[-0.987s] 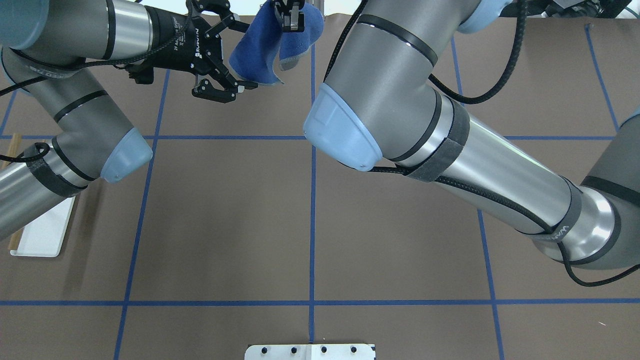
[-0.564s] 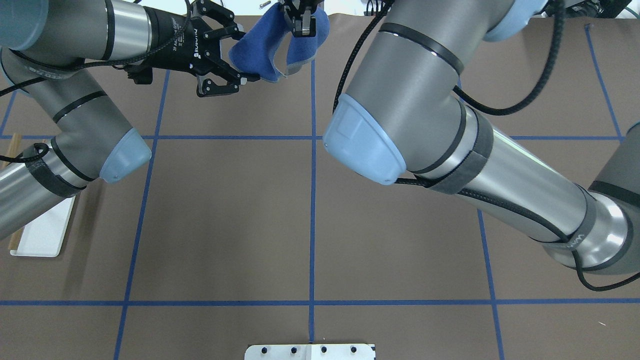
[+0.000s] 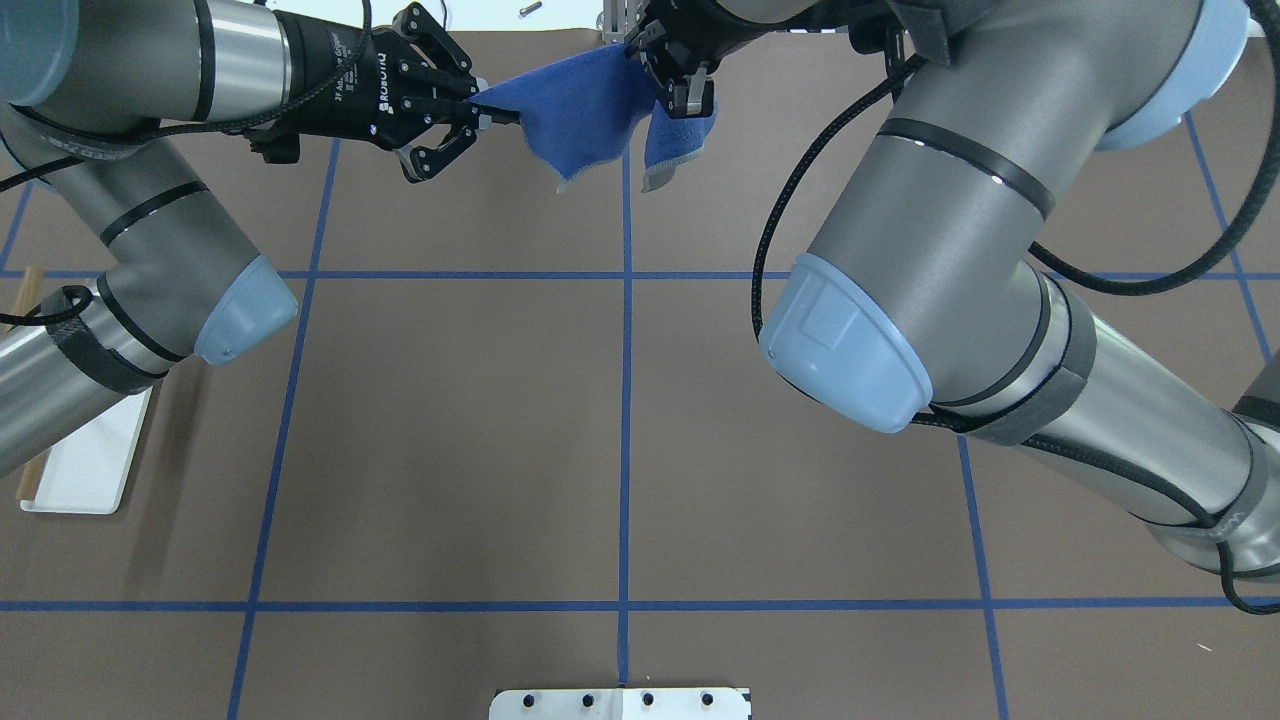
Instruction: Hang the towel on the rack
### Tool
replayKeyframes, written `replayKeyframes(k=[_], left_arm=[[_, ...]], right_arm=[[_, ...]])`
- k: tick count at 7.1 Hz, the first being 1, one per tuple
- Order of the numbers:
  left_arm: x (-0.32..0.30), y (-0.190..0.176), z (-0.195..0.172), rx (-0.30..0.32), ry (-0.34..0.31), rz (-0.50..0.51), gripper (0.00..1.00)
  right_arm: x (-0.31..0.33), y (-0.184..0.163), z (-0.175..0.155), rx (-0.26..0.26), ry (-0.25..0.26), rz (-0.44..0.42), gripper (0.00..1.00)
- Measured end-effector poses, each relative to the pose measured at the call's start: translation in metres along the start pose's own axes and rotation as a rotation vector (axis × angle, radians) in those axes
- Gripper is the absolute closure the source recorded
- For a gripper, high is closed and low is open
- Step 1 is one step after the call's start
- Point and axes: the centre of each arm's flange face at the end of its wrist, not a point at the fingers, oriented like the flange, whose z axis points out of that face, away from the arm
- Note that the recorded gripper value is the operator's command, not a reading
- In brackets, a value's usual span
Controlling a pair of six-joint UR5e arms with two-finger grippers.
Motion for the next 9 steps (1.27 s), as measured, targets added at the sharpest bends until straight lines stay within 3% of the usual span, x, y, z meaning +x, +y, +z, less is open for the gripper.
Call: replayKeyframes(k=[2, 4, 6, 9], left_arm=[[0.0, 0.001, -0.001, -0.002, 0.004, 0.027, 1.0], [0.001, 0.001, -0.002, -0.004, 0.006, 0.084, 1.0], [-0.005, -0.003, -0.015, 0.0, 0.029, 0.196, 1.0], [-0.026, -0.039, -0.069, 0.064, 0.057, 0.563, 1.0]], right_arm=[[0.003, -0.006, -0.002, 0.0, 0.001, -0.002, 1.0], [0.003, -0.006, -0.003, -0.002, 0.001, -0.011, 0.01], [0.002, -0.008, -0.004, -0.001, -0.002, -0.025, 0.0], [-0.005, -0.024, -0.003, 0.023, -0.007, -0.084, 0.0]])
